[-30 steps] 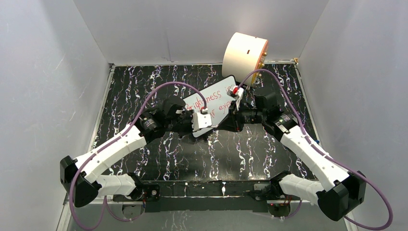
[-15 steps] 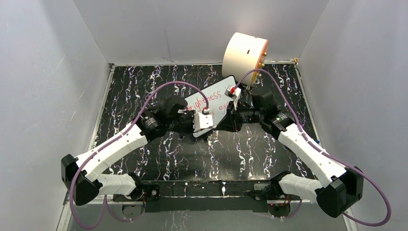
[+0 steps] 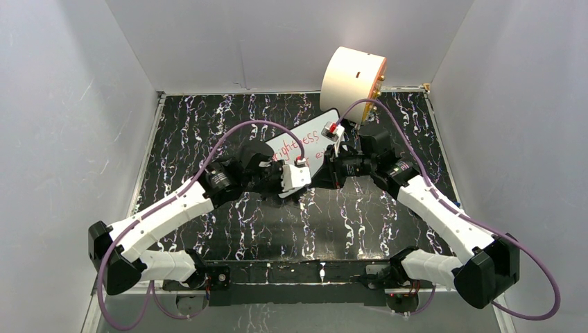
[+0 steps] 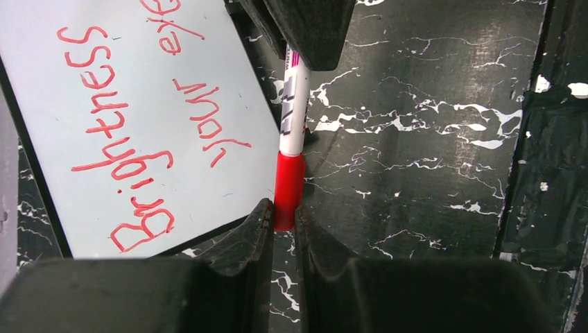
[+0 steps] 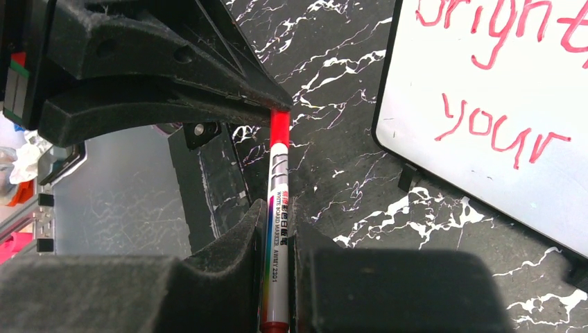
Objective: Write a sentence on the whiteboard
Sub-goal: Close the whiteboard marker at the center of the board.
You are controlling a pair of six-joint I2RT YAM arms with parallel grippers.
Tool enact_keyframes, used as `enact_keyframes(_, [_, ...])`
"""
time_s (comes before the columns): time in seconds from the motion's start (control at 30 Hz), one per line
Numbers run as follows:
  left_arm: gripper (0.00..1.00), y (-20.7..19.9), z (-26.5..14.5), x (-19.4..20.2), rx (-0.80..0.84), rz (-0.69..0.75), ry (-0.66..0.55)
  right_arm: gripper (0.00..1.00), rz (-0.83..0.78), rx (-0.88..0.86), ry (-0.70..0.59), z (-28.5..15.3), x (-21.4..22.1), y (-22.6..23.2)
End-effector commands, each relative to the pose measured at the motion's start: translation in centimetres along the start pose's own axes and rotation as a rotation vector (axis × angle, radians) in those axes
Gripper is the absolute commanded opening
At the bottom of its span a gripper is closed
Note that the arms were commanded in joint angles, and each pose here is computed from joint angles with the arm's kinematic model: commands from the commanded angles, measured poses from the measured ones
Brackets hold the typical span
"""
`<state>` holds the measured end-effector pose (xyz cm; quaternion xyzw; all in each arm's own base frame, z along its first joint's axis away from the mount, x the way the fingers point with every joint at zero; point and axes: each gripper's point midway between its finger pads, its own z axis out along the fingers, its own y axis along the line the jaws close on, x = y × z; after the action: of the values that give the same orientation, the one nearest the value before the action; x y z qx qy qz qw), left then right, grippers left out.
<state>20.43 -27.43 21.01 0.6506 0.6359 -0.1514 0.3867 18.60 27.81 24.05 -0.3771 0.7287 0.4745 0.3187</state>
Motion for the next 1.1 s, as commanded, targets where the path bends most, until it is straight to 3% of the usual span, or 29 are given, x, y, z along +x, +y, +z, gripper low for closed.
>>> enact_keyframes(0.0, [0.00,0.3,-1.5,-9.1,-0.029,0.104,-0.304,0.00,-0.011,-0.008,-0.028,1.0,-0.8,-0.1])
enact_keyframes(0.33, [0.00,-0.4,-1.2,-12.1,-0.079,0.197,-0.339,0.00,0.064,0.035,0.001,1.4,-0.4,-1.0])
enact_keyframes(0.57, [0.00,1.2,-1.5,-10.0,-0.205,0.170,-0.273,0.00,0.047,0.191,-0.034,0.3,-0.4,-2.9])
enact_keyframes(0.77, [0.01,4.3,-3.5,-7.3,-0.446,0.074,-0.219,0.00,0.040,0.407,-0.081,-2.2,-0.3,-5.7])
enact_keyframes(1.07, [0.18,9.4,-6.3,-3.6,-0.740,-0.158,-0.207,0.00,0.134,0.881,-0.190,-7.9,2.7,-12.0])
